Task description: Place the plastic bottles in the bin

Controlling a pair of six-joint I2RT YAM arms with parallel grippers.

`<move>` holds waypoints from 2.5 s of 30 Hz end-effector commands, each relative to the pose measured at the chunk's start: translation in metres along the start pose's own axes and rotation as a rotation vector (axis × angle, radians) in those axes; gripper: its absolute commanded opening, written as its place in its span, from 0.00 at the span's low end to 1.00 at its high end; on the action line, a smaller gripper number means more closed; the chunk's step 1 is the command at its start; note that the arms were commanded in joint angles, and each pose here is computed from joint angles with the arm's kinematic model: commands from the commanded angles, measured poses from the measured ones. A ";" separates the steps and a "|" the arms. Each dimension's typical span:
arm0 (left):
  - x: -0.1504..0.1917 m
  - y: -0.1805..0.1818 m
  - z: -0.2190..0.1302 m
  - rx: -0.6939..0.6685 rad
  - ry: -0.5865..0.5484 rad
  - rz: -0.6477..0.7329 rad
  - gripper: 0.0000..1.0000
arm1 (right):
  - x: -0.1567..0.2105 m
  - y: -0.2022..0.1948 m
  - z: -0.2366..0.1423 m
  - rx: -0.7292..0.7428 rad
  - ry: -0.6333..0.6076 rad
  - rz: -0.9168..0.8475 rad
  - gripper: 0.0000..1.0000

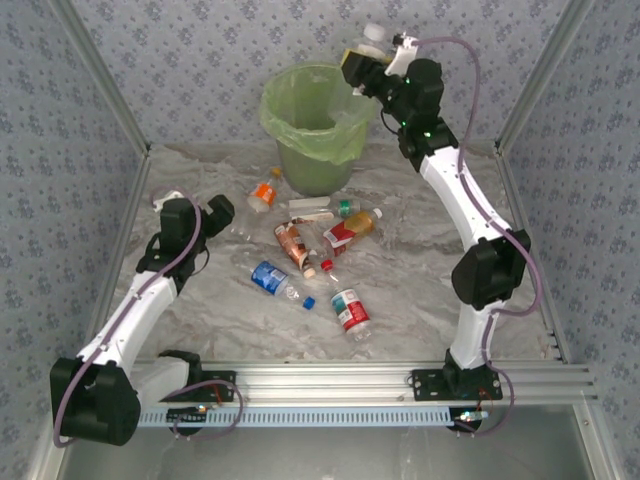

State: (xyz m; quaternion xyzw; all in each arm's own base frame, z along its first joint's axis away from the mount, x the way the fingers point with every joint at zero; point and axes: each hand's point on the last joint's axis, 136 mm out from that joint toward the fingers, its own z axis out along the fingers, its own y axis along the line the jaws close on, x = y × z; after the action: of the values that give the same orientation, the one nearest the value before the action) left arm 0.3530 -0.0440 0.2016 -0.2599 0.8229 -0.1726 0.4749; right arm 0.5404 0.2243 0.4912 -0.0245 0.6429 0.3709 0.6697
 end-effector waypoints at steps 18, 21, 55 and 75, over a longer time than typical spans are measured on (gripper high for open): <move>0.008 0.007 0.005 0.001 0.012 -0.006 0.99 | 0.092 -0.017 0.050 -0.041 0.247 -0.253 0.17; 0.009 0.007 0.007 0.000 0.016 -0.008 0.99 | 0.107 -0.017 0.049 -0.041 0.297 -0.289 0.22; 0.017 0.004 0.020 0.020 0.044 -0.015 0.99 | 0.106 0.009 -0.037 -0.016 0.431 -0.410 0.99; 0.037 0.011 0.025 -0.018 0.151 -0.028 0.99 | 0.106 -0.001 -0.150 0.081 0.376 -0.299 0.99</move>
State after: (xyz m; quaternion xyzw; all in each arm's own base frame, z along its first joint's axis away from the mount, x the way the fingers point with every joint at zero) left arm 0.3567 -0.0567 0.1571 -0.2586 0.8500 -0.1855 0.4197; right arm 0.4125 0.2072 0.3565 -0.1847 0.7755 0.2210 0.5619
